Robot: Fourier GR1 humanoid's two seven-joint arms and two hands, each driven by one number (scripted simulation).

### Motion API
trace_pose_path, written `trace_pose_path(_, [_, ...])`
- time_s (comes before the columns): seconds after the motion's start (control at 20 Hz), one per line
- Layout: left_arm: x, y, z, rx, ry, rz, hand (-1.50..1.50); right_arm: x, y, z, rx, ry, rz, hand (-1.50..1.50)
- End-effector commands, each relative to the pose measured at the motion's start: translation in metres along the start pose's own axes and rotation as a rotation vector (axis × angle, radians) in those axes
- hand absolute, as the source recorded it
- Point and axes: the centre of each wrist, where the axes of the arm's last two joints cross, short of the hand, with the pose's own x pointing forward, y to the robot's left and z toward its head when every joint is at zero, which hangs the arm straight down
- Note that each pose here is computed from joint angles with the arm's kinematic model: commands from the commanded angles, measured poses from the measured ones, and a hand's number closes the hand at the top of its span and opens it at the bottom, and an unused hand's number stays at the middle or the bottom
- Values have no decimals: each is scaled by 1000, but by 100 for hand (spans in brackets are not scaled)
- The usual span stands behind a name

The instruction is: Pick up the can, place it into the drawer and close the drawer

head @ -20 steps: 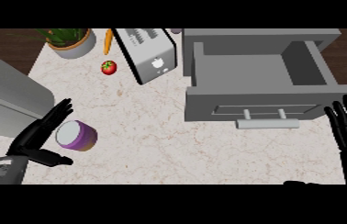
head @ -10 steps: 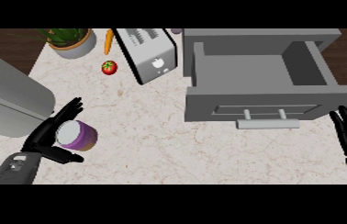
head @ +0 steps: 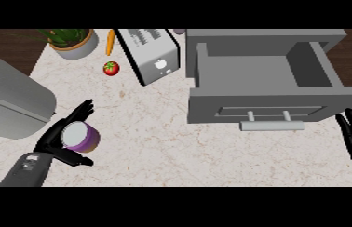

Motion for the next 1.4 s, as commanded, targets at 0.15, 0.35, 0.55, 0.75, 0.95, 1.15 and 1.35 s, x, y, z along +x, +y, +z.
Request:
trace_pose_path(0.15, [-1, 0, 5, -87, -75, 97, -150, -1, -19, 24, 10, -5, 7, -150])
trace_pose_path(0.35, [-2, -24, -12, -116, -115, 109, 150, 0, -19, 0, -10, -14, -5, -150])
trace_pose_path(0.55, [14, -15, -27, -173, -115, 168, 150, -8, -13, -1, -9, 1, -5, -150])
trace_pose_path(0.75, [26, -19, -40, -183, -130, 170, 150, -6, -16, 18, -20, 9, -10, -150])
trace_pose_path(0.95, [22, -39, -33, -226, -176, 210, 150, -4, -15, 17, -16, -3, -22, -150])
trace_pose_path(1.15, [21, -47, -41, 244, -132, 233, 150, 4, -8, 16, -41, 0, -18, -150])
trace_pose_path(1.35, [43, -51, -62, 500, -166, 216, 150, -3, -19, 13, -56, -7, -19, -150])
